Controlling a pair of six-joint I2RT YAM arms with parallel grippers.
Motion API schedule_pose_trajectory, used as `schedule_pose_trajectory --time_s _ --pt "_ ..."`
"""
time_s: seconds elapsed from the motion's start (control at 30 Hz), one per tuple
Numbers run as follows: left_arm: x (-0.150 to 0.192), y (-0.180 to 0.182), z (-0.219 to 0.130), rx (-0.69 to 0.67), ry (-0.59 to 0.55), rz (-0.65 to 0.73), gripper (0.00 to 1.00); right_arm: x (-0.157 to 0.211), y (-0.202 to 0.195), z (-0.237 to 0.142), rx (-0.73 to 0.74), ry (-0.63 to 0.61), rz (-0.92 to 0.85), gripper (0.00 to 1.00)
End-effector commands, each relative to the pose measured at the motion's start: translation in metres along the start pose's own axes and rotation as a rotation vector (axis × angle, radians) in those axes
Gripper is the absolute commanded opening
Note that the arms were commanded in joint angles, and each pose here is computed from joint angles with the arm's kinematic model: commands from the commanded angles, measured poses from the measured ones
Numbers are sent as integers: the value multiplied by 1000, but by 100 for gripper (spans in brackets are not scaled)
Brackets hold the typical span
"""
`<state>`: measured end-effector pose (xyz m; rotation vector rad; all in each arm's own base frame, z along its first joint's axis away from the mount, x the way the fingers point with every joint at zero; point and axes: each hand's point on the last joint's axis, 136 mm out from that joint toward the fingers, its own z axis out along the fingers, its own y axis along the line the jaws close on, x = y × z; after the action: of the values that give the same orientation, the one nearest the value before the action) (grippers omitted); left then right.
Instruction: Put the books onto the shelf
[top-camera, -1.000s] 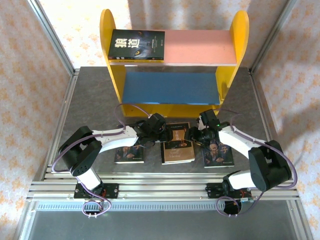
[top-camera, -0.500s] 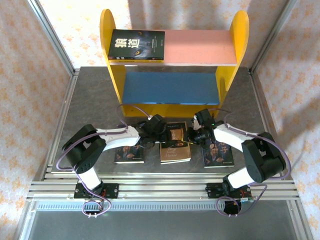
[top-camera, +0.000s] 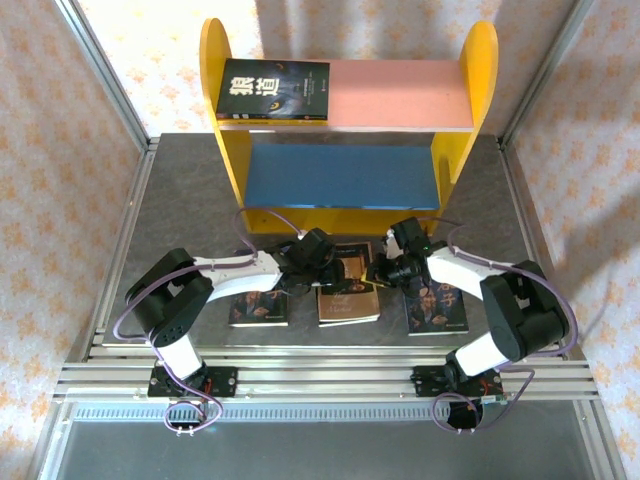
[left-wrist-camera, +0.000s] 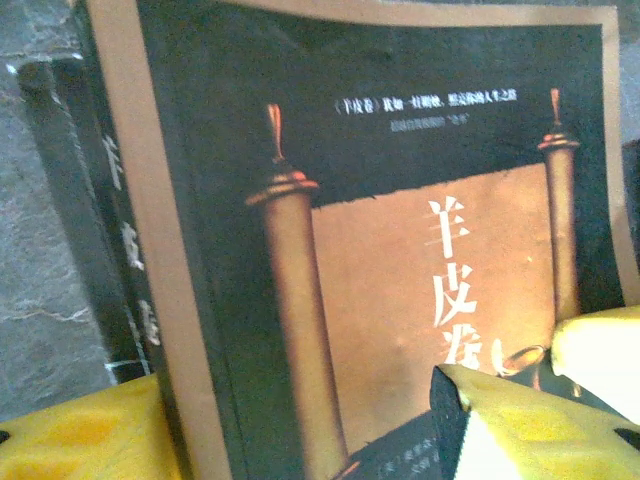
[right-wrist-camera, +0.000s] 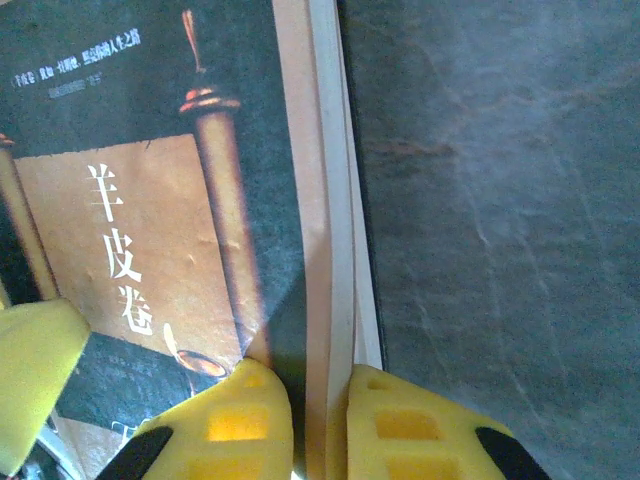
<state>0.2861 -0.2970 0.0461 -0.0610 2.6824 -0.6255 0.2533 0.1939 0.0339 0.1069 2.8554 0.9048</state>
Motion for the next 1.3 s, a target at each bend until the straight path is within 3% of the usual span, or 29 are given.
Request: schedule_pose_trajectory --time_s 0.0,0.27,0.43,0.67,0.83,1.17,1.27 --pt "-6 -57 -13 181 -8 54 61 16 -22 23 64 41 8 0" --pt "-9 -76 -25 266 -29 56 57 16 -24 25 69 40 15 5" --pt "-9 -75 -27 264 -34 66 45 14 -25 21 86 31 11 13" --pt "-9 -61 -27 187 -37 79 32 8 -25 14 116 9 -2 32" --pt "-10 -53 -28 129 -39 102 21 5 -27 8 142 -13 -9 35" --pt "-10 -48 -25 96 -32 114 0 -6 -25 -7 170 -83 -23 50" --pt "-11 -48 -26 96 -34 118 0 -8 -25 -11 173 -97 -21 53"
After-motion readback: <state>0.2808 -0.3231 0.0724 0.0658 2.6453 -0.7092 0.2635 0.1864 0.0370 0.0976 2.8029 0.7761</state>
